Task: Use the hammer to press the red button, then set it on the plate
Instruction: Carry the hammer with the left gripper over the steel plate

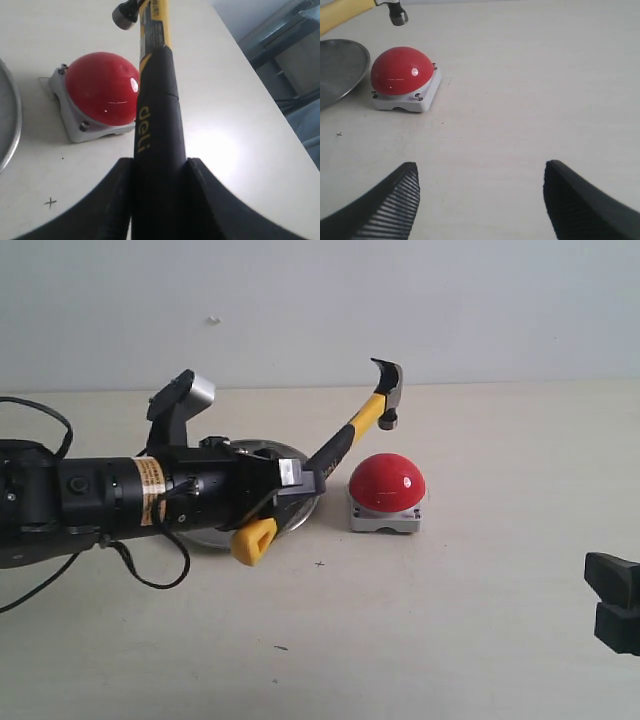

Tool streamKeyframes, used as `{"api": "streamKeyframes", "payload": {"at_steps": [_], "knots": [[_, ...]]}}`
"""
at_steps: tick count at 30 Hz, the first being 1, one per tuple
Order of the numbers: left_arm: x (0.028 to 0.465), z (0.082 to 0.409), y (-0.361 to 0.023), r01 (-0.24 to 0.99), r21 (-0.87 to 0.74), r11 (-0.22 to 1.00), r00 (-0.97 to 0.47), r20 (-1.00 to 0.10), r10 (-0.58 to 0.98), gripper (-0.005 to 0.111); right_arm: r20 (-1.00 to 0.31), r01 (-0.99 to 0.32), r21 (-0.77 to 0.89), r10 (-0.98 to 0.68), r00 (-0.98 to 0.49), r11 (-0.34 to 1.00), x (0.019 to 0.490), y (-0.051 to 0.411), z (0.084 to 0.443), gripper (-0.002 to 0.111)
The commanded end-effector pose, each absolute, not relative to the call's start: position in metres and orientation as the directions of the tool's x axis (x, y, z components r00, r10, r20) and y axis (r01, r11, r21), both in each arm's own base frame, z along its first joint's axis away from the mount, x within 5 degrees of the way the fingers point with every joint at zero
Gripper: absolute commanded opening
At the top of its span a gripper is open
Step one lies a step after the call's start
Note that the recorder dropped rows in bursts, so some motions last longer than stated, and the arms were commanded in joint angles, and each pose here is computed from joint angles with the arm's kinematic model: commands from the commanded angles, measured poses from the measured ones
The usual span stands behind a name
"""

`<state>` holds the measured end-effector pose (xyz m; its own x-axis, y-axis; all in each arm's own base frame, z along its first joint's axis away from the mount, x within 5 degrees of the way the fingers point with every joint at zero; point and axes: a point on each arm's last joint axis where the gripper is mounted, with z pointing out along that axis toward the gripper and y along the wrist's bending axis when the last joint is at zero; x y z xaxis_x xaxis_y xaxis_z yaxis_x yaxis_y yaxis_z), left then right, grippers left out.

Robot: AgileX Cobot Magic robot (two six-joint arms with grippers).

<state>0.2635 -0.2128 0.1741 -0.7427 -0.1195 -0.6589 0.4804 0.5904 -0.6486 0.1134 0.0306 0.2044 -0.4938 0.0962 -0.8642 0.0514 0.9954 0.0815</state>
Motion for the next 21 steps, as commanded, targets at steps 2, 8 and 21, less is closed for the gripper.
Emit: {"api": "streamKeyframes", "payload": {"at_steps": [2,8,21], "knots": [[0.260,0.186,-0.208,0.523,-0.695,0.493,-0.721,-0.670,-0.180,0.000,-0.866,0.014,0.101,0.095,-0.491,0.995,0.113,0.034,0.204,0.068],[0.246,0.197,-0.210,0.572,-0.740,0.354,-0.730,-0.656,-0.192,0.000,-0.862,0.013,0.110,0.102,-0.496,0.994,0.112,0.034,0.203,0.068],[0.203,0.209,-0.181,0.623,-0.673,0.400,-0.664,-0.724,-0.185,0.000,-0.927,-0.077,0.157,0.120,-0.355,0.985,0.104,0.028,0.191,0.030]]}}
